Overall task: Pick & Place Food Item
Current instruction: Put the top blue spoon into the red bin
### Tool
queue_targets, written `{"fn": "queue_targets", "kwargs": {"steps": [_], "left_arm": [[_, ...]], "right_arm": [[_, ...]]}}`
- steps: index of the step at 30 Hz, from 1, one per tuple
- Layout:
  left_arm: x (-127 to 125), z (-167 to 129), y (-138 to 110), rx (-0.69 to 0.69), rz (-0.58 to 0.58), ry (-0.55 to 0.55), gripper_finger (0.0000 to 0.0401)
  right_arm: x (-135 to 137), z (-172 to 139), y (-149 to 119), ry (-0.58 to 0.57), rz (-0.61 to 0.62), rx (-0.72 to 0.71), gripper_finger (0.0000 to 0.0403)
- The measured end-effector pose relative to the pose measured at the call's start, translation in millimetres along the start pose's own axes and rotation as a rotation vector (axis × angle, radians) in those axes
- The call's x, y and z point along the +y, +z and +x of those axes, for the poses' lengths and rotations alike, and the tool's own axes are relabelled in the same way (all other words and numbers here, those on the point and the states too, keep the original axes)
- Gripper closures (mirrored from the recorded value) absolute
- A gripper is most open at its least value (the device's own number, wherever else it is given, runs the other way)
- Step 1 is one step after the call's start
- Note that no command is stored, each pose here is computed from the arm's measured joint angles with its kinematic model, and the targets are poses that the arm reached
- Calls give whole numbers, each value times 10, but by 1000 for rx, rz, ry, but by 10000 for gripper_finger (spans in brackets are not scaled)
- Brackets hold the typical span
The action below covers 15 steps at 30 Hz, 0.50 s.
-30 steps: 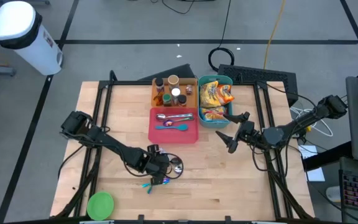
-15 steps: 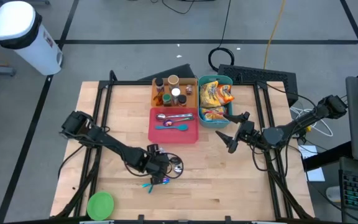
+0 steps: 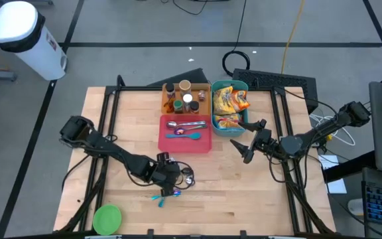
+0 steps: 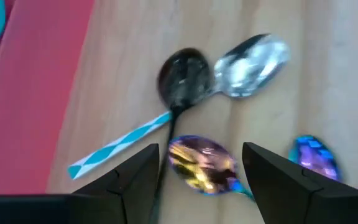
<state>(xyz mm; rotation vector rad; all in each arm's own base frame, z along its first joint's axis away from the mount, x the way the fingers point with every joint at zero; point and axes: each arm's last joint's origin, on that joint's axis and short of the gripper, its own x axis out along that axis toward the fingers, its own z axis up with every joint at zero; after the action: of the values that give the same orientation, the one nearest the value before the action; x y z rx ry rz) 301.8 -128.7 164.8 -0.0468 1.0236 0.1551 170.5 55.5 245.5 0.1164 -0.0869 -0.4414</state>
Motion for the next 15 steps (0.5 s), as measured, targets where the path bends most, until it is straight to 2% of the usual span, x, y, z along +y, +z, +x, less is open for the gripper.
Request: {"fn": "queue_targets", "kwargs": {"steps": [6,11,15], "left_arm": [[94,97,-65,10,-20,14,162],[123,194,-105,-5,-54,-68,162],[128,212,-113,-11,-56,-82,162]], "right_arm": [[0,0,-4,0,-3,3,12],[-1,0,-5,0,-4,4,12],[0,0,-5,0,-4,4,12]]}}
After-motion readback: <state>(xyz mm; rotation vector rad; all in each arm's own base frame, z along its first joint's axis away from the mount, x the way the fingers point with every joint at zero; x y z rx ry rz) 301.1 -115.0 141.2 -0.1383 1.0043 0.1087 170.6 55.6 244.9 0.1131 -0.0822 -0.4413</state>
